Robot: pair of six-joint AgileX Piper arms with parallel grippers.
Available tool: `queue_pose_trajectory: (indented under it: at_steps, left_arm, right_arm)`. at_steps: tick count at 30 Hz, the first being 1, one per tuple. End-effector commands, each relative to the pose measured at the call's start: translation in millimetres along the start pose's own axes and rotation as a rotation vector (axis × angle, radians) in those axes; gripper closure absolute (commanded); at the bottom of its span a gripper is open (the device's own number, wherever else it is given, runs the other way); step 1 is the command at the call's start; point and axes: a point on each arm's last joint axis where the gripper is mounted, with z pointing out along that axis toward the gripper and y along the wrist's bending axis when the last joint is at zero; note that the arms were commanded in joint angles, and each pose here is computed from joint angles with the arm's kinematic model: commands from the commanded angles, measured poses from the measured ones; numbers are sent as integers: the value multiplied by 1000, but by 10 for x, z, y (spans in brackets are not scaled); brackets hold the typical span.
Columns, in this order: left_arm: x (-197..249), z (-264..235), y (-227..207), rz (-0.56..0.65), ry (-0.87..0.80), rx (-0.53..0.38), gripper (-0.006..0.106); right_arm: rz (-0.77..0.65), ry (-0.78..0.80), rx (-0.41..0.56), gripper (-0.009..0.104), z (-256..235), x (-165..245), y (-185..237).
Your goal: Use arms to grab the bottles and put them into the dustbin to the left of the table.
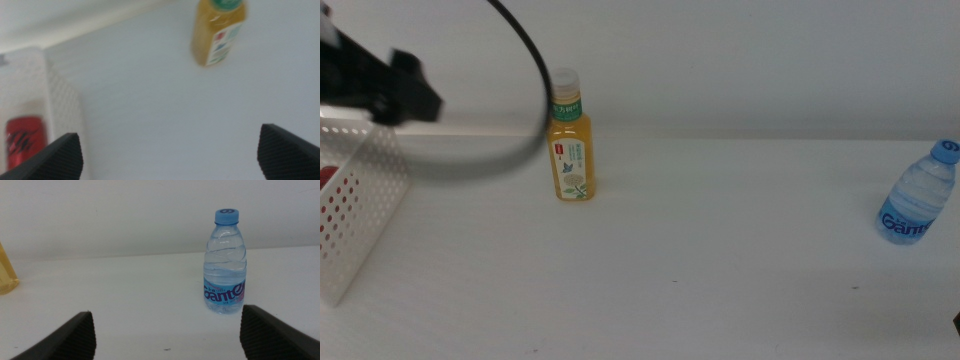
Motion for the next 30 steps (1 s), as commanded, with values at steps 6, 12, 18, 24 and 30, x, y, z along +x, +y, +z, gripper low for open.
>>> queue_pose_trajectory:
  at_steps: [6, 12, 18, 24, 30]
  left_arm:
    - [523, 83, -530, -17, -288, 20, 7]
    - [977, 384, -702, -36, -432, 58, 7]
    - [1255, 758, -743, -34, -664, 36, 7]
    - [1271, 1176, -769, -88, -653, 53, 7]
    - [1280, 1509, -819, -118, -673, 100, 7]
  right_arm:
    - [-15, -8, 7, 18, 8, 112, -12]
    - [-15, -8, 7, 18, 8, 112, -12]
    - [-15, -8, 7, 18, 8, 112, -12]
    - [-15, -8, 7, 18, 8, 112, -12]
    - [-15, -8, 7, 18, 8, 112, -12]
